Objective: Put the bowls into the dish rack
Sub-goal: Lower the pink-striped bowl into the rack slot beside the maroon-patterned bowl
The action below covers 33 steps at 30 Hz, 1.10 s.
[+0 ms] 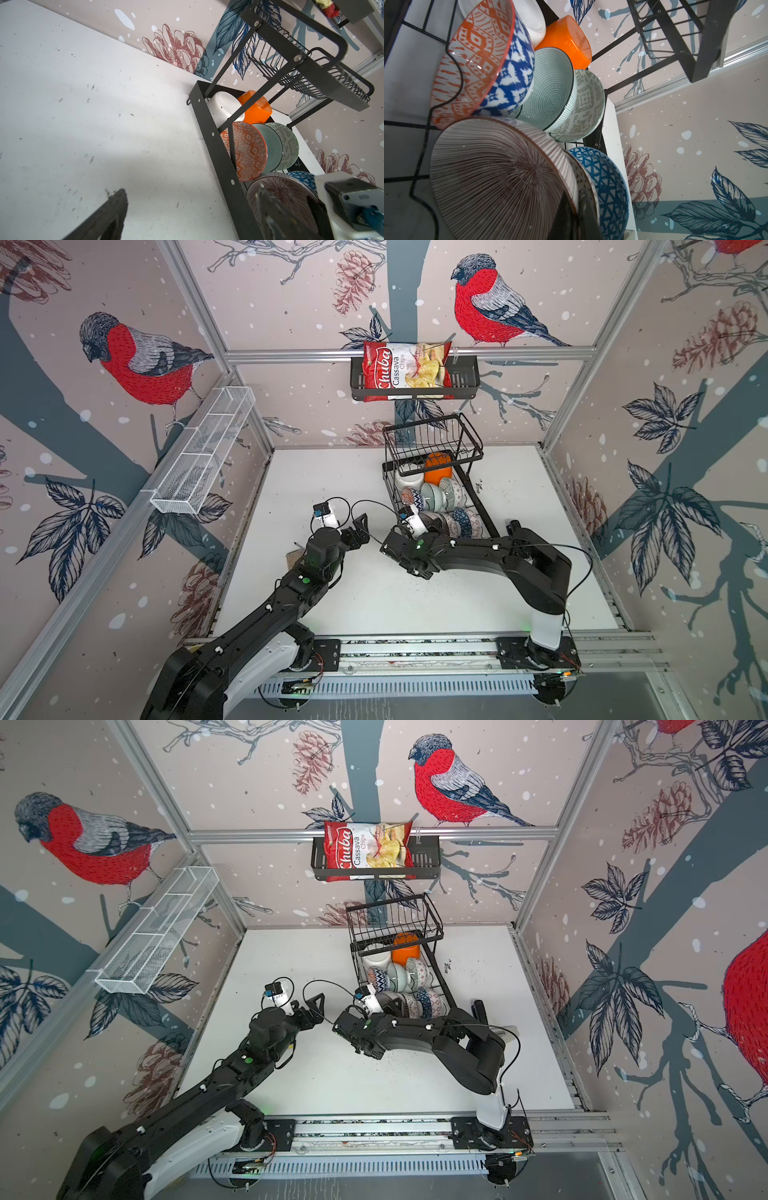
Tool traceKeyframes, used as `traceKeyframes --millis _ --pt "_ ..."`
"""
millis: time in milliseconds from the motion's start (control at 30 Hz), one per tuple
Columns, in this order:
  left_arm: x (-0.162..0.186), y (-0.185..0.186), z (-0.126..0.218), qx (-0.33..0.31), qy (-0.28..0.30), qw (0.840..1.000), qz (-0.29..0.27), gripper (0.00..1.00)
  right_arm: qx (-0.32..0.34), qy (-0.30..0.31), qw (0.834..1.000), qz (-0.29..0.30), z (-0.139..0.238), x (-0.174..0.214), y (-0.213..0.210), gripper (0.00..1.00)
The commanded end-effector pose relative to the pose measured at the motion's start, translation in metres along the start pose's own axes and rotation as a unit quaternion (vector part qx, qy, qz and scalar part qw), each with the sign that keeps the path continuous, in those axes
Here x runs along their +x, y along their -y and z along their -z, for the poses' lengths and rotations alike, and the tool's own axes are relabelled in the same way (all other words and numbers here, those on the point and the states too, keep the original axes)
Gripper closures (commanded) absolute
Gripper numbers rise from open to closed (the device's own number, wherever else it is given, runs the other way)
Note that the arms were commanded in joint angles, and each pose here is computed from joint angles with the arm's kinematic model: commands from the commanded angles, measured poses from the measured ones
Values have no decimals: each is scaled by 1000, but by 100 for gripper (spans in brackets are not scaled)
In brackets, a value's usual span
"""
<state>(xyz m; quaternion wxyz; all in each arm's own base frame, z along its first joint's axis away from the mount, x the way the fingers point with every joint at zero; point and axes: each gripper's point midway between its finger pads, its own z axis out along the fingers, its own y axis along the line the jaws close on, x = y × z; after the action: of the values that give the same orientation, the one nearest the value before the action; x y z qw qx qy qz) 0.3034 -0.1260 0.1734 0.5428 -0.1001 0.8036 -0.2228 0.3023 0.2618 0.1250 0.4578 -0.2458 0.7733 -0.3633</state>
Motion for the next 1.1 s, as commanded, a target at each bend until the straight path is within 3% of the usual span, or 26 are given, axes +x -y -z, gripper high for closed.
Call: traceKeyframes --millis 0,733,1067 --pt "-5 1 0 5 11 1000 -8 4 26 13 999 -17 1 -6 4 100" --pt "-1 -4 0 6 8 1000 -4 4 -8 9 1000 13 5 6 -32 100" --pt "0 -6 0 5 8 1000 -4 4 -24 4 1000 11 9 6 -36 85"
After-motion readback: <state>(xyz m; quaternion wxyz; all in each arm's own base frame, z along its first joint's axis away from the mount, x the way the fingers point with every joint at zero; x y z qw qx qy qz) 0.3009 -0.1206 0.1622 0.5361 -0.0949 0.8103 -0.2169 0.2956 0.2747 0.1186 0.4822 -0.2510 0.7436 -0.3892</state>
